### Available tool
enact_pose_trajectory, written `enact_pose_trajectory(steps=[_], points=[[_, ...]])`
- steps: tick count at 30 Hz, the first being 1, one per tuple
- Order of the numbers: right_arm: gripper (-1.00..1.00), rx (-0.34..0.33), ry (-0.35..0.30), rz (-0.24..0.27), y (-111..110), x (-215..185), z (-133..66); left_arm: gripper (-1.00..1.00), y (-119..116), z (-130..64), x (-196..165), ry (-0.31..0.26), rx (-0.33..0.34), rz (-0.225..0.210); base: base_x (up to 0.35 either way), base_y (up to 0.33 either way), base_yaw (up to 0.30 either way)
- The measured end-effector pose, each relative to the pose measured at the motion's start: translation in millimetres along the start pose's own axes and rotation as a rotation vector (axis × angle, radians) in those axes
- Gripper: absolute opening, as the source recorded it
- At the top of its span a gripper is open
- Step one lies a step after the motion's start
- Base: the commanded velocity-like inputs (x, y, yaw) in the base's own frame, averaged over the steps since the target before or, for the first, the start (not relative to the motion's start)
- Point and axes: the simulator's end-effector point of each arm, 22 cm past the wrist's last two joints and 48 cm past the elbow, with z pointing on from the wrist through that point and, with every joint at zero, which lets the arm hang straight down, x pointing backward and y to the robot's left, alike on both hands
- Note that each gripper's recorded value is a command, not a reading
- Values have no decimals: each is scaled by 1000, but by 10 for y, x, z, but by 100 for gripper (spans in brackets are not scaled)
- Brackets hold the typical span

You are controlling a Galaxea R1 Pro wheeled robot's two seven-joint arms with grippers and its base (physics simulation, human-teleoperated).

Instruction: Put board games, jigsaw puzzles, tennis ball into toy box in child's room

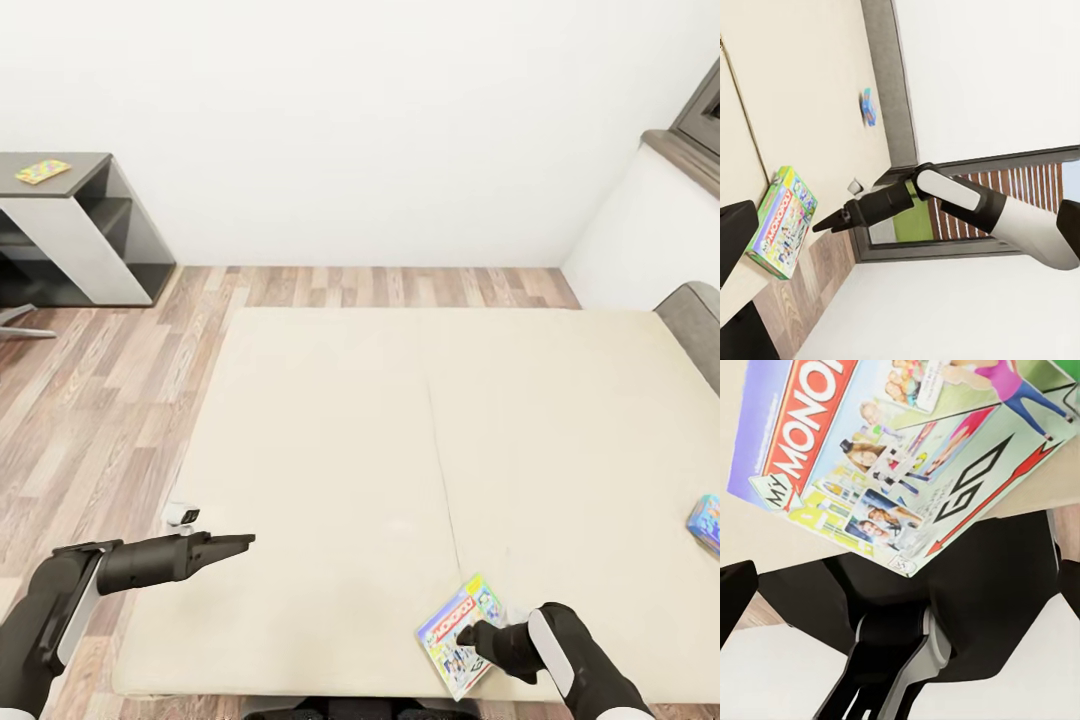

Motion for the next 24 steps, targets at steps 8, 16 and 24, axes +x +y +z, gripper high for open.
enact_pose_trajectory(steps=[8,16,24], points=[[100,1,9,0,7,39,53,100,53,-1,27,2,-3,-13,0,0,0],[100,8,0,-7,21,36,77,100,65,0,35,3,-4,-16,0,0,0],[100,11,-3,-8,0,27,74,100,66,1,36,3,-3,-17,0,0,0]])
